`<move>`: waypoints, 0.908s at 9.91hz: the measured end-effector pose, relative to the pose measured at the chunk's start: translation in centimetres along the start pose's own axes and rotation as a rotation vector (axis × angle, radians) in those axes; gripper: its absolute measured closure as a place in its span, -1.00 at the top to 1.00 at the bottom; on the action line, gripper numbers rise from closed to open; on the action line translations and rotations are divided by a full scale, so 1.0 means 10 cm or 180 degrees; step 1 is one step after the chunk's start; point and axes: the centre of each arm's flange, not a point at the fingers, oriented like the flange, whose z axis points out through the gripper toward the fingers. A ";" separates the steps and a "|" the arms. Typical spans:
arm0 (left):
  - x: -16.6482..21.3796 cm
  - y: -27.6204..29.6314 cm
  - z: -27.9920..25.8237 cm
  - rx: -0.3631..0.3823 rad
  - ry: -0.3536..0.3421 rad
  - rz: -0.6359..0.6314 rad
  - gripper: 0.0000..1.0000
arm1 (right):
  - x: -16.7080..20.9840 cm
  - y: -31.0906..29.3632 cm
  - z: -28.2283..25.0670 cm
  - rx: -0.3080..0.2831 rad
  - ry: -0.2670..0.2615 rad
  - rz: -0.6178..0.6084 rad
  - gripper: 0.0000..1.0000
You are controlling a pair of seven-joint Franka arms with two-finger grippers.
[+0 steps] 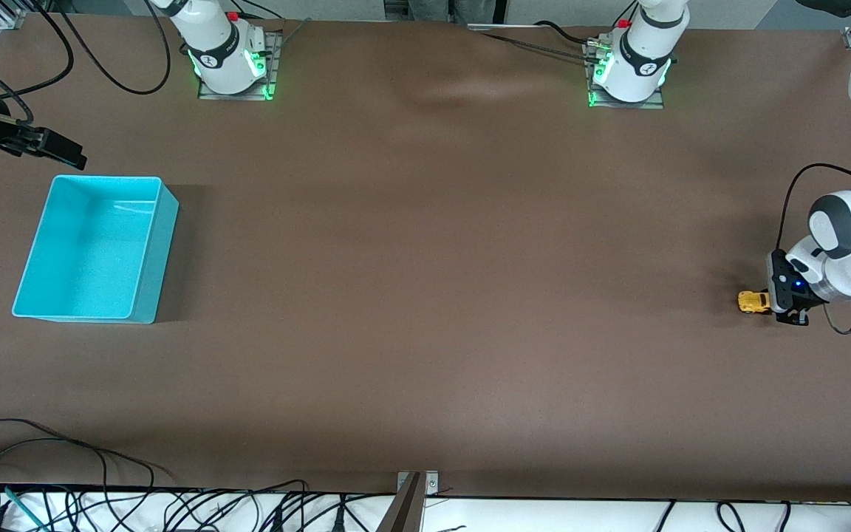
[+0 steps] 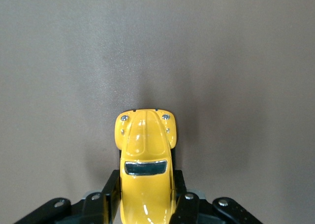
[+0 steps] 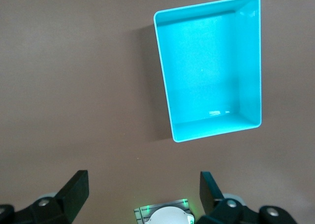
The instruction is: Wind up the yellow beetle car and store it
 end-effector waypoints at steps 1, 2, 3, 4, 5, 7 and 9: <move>0.00 0.00 0.00 0.0000 0.0000 0.0003 -0.09 | 0.00 0.00 0.00 0.0000 0.0000 0.0000 1.00; 0.00 0.00 0.00 0.0000 0.0000 0.0005 -0.09 | 0.00 0.00 0.00 0.0000 0.0000 0.0000 1.00; 0.00 0.00 0.00 0.0000 0.0000 0.0006 -0.09 | 0.00 0.00 0.00 0.0000 0.0000 0.0000 1.00; 0.00 0.00 0.00 0.0000 0.0000 0.0007 -0.07 | 0.00 0.00 0.00 0.0000 0.0000 -0.0003 1.00; 0.01 0.01 0.07 -0.0030 0.0020 0.0044 0.10 | 0.00 0.00 0.00 0.0000 0.0000 -0.0006 1.00; 0.09 -0.01 0.20 -0.0032 0.0065 0.0101 0.59 | 0.00 0.00 0.00 0.0000 0.0000 -0.0008 1.00; 0.19 -0.10 0.13 -0.0090 0.0130 0.0153 1.00 | 0.00 0.00 0.00 0.0000 0.0000 -0.0009 1.00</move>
